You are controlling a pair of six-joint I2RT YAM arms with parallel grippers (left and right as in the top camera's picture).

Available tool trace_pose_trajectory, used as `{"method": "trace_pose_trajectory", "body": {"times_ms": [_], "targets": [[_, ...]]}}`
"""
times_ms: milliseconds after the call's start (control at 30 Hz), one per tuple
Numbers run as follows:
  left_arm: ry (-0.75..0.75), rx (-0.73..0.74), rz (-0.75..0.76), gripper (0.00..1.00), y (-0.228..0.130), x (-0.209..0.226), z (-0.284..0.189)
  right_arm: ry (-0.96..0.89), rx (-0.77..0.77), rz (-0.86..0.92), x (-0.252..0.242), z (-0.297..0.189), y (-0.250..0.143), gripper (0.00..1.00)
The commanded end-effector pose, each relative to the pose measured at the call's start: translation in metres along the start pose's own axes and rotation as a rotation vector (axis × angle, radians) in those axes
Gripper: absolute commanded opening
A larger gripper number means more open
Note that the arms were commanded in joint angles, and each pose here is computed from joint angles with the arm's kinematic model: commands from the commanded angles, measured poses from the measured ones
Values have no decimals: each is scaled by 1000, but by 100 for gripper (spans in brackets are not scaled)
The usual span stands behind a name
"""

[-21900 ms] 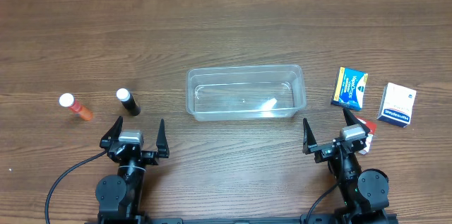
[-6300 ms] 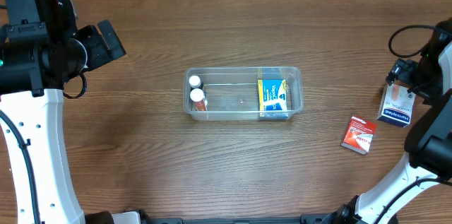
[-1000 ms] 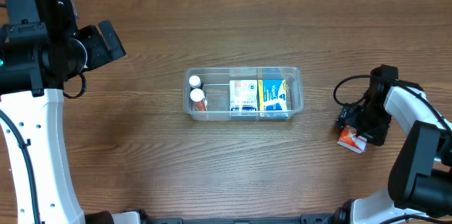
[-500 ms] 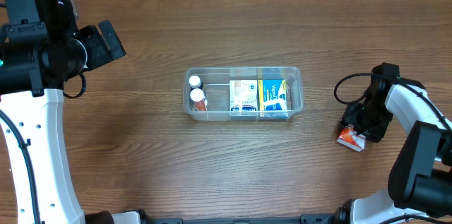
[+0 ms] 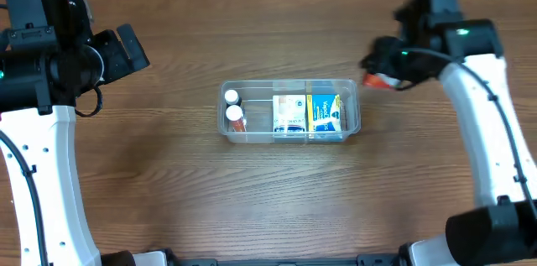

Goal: Pack container
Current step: 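Lower the red caplet box into the container and release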

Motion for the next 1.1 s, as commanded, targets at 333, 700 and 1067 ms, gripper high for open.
{"method": "trace_pose_trajectory", "body": {"times_ms": [333,700,1067], "targets": [[3,-1,16,100,2,1,2,-46,240,-160,67,75,-62,57],[3,-1,15,100,2,1,2,-161,269,-100,36,118,-89,65],[3,-1,15,100,2,1,2,-141,230,-102,40,121,-83,98]]}}
Point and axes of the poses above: each gripper's point midway between its finger pads, its own z axis out along the fingers, its own x axis along the line the jaws close on, y = z × x, the point moved 6 cm from there along -z, back along the fingers, and after that the axes turned 3 degrees about z, right-handed, at the moved point
